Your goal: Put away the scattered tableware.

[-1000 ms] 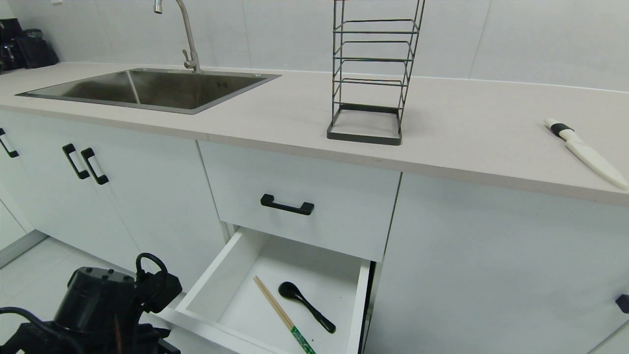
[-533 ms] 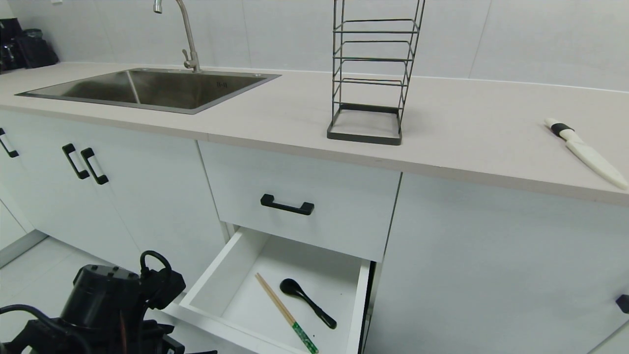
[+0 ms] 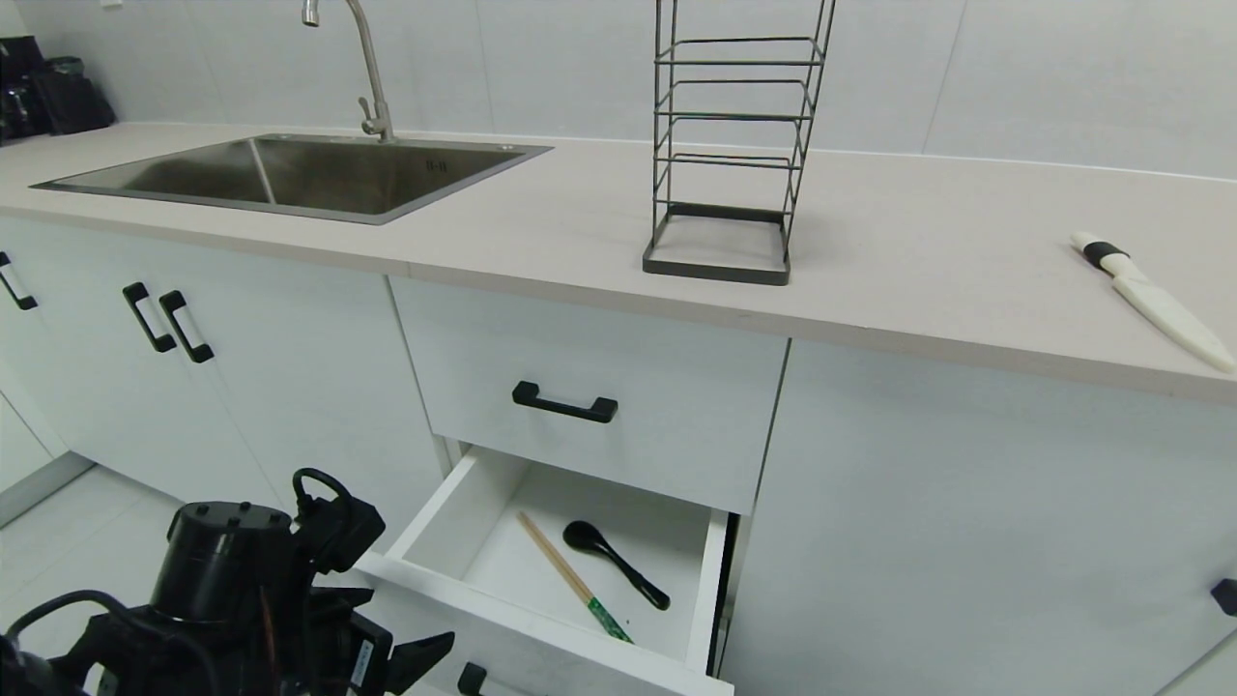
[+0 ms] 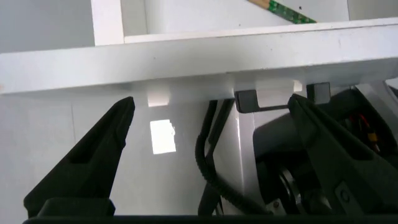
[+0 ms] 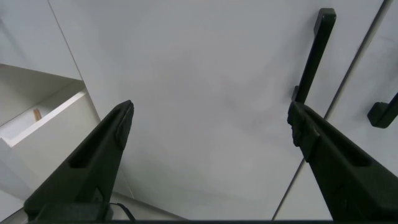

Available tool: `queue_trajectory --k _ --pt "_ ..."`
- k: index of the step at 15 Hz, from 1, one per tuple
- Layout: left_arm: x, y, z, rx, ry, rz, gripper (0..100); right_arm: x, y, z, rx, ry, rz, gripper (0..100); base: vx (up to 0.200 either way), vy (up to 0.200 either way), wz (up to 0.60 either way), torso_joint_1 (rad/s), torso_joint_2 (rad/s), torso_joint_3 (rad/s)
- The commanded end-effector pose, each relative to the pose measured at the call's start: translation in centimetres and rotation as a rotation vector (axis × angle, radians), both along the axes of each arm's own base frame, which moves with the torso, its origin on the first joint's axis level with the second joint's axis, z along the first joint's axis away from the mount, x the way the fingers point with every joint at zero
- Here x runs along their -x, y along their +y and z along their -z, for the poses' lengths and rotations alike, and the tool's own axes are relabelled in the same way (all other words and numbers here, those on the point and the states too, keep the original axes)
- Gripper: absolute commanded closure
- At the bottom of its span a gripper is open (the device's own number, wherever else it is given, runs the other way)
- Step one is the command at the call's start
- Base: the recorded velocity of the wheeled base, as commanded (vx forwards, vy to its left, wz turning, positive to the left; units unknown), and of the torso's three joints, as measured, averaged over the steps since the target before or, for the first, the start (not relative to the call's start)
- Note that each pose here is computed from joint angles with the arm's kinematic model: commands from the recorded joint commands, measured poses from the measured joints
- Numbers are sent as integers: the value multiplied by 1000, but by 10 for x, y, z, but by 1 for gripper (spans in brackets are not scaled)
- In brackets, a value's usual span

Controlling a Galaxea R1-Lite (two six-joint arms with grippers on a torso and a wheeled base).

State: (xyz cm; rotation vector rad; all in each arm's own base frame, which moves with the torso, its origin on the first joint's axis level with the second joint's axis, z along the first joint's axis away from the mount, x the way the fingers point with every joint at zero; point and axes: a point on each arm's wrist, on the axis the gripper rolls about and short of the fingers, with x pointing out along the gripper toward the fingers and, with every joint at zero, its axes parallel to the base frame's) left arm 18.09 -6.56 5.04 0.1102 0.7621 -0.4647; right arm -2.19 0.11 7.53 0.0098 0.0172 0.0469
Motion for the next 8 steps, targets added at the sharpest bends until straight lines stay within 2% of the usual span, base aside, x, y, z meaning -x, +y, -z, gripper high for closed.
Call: queue_trajectory --k 1,8 --pt "-5 -1 12 -20 13 10 0 0 0 0 0 3 -1 0 0 0 0 0 0 0" --pt "-21 -7 12 -1 -38 14 0 0 0 0 0 1 -1 0 0 0 0 0 0 0"
